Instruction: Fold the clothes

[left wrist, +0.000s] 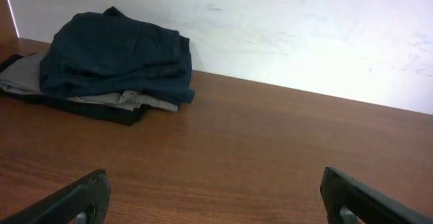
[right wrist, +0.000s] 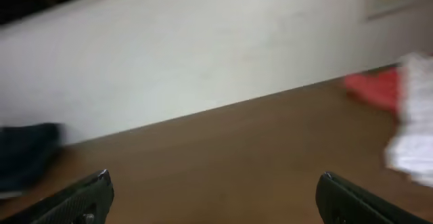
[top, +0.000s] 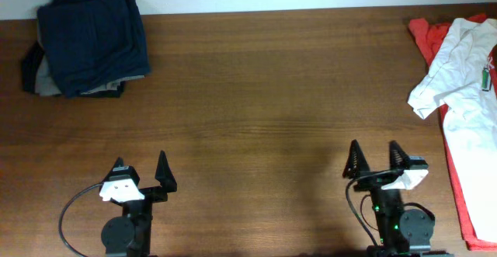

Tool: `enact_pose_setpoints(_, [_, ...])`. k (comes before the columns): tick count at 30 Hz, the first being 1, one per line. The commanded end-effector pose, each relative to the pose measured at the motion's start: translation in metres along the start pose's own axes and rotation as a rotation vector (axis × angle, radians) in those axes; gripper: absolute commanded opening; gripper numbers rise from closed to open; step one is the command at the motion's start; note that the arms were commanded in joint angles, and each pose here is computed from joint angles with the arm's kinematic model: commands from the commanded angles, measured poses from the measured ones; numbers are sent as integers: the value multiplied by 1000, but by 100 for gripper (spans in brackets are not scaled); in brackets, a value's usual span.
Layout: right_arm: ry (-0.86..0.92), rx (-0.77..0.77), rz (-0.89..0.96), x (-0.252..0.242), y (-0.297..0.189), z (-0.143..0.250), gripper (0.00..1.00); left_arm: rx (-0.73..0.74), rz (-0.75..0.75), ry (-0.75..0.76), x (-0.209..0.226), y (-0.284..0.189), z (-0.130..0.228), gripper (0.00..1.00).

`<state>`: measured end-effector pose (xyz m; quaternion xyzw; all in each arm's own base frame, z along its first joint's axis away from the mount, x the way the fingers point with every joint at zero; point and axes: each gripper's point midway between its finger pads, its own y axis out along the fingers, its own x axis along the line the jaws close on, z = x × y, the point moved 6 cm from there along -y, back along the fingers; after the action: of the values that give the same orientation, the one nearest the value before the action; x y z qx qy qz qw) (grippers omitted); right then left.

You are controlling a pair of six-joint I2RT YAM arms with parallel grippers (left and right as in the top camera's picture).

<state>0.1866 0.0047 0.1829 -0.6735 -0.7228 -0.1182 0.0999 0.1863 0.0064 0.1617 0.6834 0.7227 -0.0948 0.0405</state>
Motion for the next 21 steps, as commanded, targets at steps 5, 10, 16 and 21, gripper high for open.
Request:
enact_pose_setpoints(5, [216,31,-233,27,-3,-3,99,0,-3,-8,0,0,1,99])
enact_pose_setpoints(10, [27,-153,-342,48,-14,-50,99,0,-3,-8,0,0,1,99])
enact_pose_setpoints(16, [-217,-164,-74,37,18,-109,99,0,-3,-8,0,0,1,99])
enact_pose_setpoints(21, [-286,184,201,8,110,-133,99,0,-3,-8,0,0,1,99])
